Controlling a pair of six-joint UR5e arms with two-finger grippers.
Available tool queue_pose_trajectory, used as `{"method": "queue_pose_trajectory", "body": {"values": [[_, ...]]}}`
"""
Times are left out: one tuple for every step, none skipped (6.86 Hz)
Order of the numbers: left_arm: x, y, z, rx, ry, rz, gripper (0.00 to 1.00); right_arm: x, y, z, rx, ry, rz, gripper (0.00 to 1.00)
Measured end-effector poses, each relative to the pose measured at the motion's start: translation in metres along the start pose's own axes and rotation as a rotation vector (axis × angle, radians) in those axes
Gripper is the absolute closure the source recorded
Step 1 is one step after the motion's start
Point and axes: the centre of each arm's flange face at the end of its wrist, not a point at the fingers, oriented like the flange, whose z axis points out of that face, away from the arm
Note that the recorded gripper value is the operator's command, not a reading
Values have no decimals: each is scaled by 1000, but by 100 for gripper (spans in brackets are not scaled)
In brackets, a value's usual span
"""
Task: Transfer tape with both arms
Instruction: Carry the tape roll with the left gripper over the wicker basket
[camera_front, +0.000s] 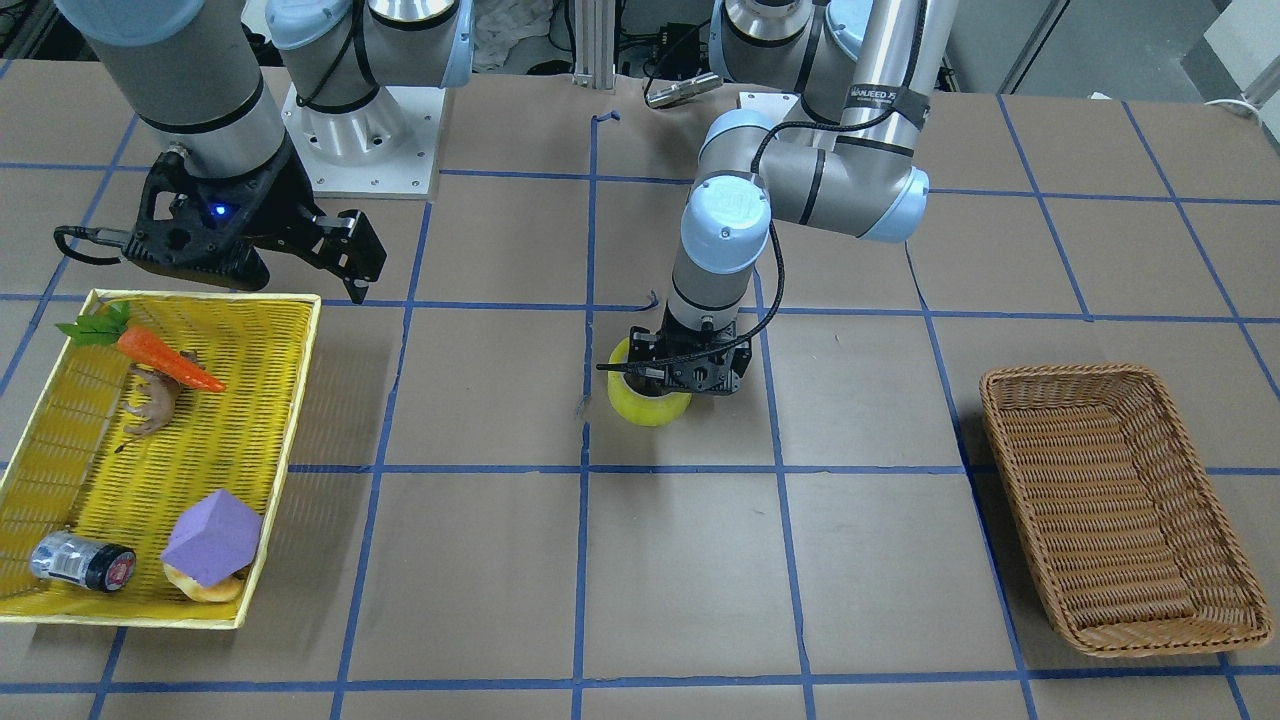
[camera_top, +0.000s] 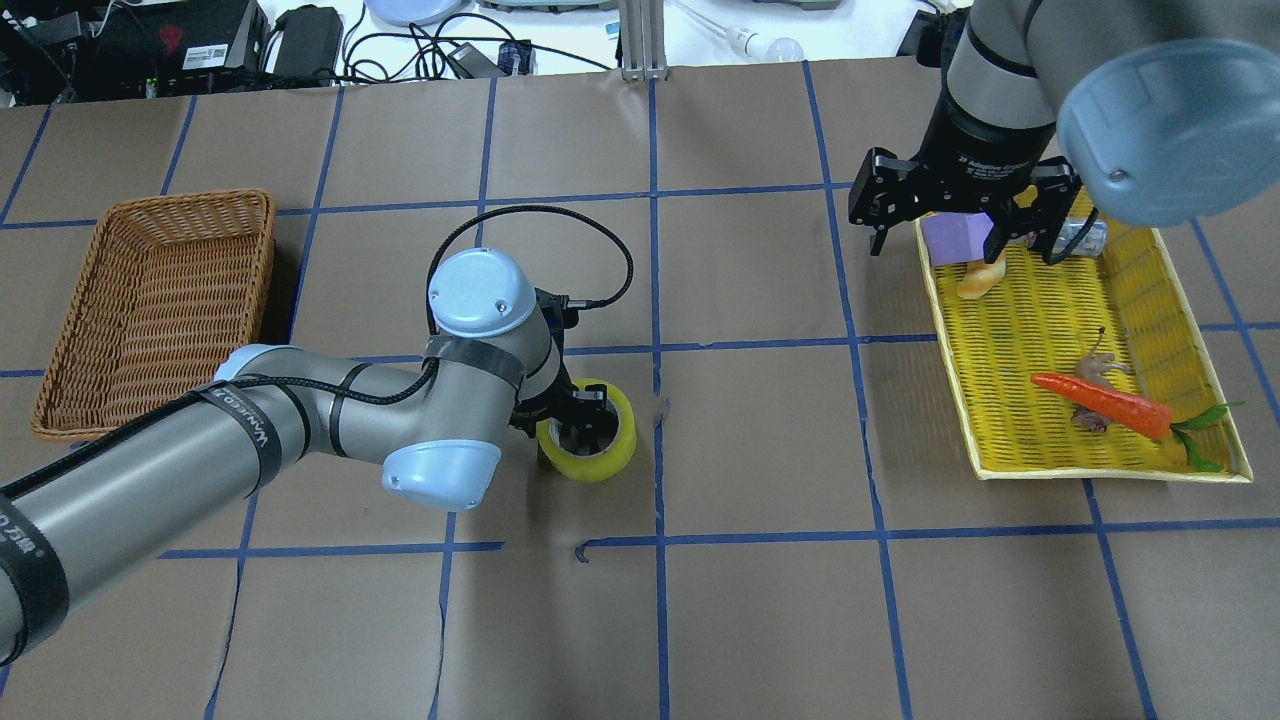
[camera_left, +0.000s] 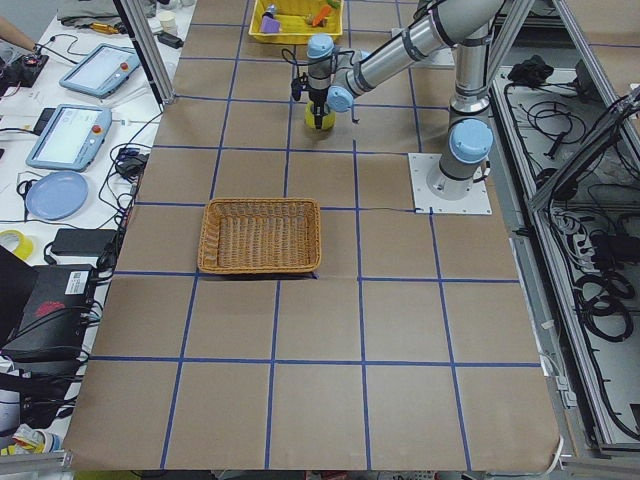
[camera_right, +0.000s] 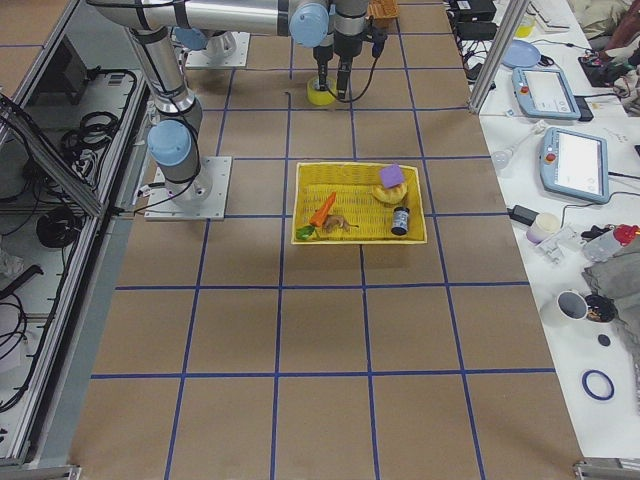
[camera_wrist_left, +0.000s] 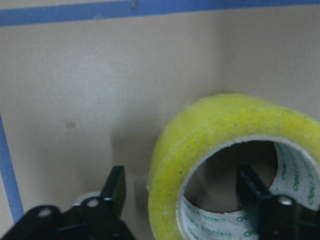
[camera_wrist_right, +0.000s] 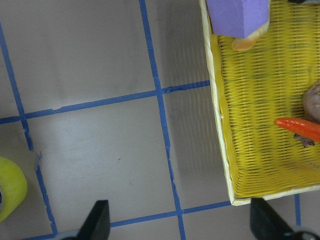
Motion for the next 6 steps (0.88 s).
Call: {"method": "queue_pose_trajectory", "body": {"values": [[1,2,1,-16,11,-21,100,0,0,-1,2,-3,0,0],[1,3,0,-22,19,-29,100,-1,1,-3,4,-8,-1,0],[0,3,-5,-23,22,-32,100,-2,2,-3,4,-10,-2,0],[-8,-1,-12,-21,20,-43,100,-2,4,-4,6,-11,-3,0],[-27,-9,-23,-19,18,-81,100,-2,4,-5,8,-9,-3,0],[-61,-23,-37,-16,9,-119,100,-1,4,-6,12,-5,-3,0]]}}
